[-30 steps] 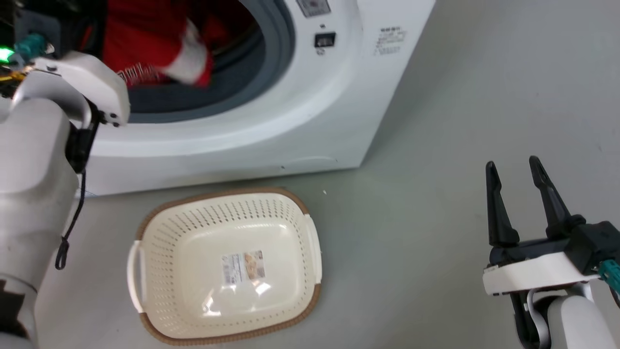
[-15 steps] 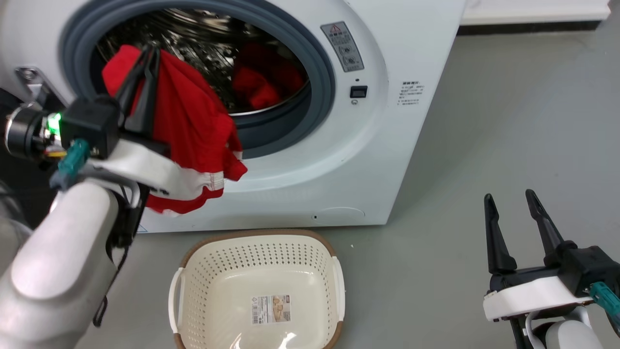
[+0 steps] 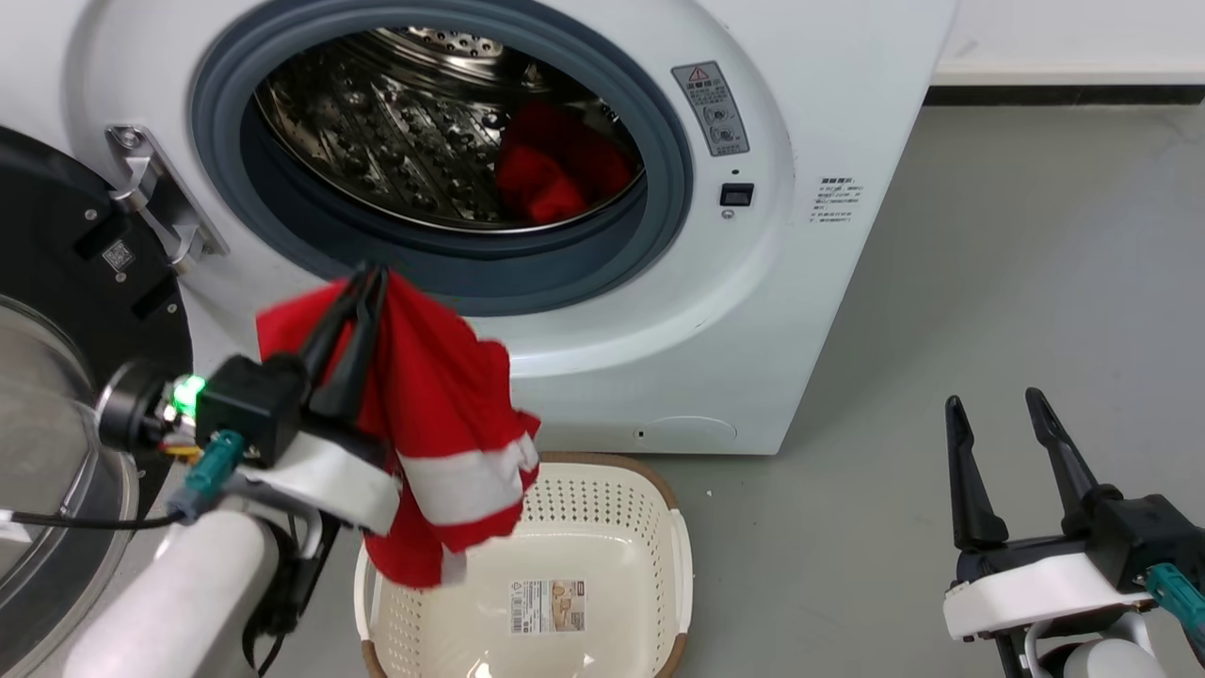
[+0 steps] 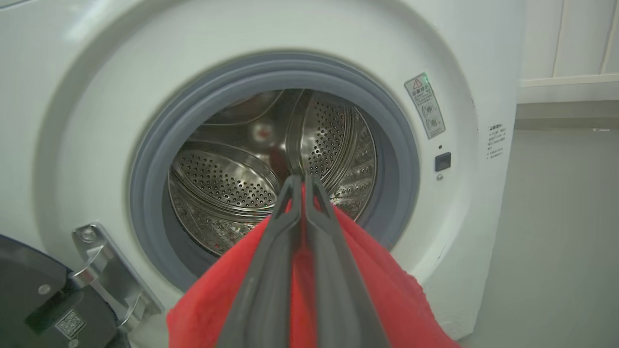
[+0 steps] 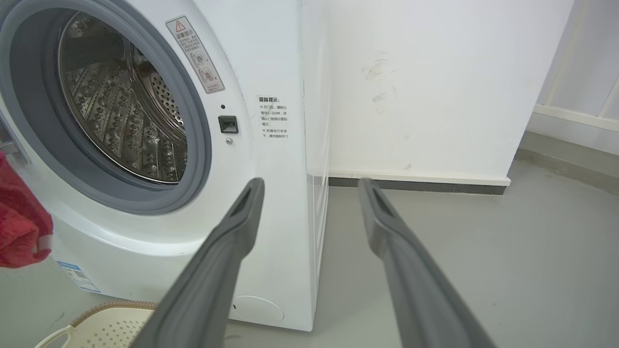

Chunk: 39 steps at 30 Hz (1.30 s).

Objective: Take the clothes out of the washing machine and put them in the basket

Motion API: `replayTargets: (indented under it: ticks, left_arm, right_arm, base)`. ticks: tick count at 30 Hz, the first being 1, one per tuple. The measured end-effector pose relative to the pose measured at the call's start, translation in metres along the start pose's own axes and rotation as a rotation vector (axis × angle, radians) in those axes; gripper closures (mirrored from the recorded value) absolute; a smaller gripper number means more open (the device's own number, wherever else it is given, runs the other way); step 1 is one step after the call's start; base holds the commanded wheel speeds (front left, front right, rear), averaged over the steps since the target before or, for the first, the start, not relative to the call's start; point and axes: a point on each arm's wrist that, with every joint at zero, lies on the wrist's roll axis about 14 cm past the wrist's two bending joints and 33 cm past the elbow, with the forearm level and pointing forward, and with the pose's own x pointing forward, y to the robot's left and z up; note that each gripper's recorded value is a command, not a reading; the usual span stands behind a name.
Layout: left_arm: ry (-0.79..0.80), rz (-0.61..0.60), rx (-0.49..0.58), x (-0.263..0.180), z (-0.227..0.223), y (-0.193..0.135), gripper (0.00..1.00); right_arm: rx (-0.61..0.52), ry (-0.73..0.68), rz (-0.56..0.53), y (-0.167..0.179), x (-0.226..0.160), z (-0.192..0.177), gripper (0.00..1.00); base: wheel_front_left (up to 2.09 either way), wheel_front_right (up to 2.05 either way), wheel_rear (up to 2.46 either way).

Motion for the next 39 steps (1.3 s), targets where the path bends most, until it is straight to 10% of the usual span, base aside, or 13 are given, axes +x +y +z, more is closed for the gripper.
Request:
replayTargets:
  ticks: [39]
  left_arm:
    - [1.023, -0.31, -0.156, -0.063, -0.384, -0.115, 1.0]
  right_arm:
    - [-0.084, 0.281, -0.115, -0.058, 0.036, -0.127, 0.0]
  base:
    - [0.0, 0.0, 0.0]
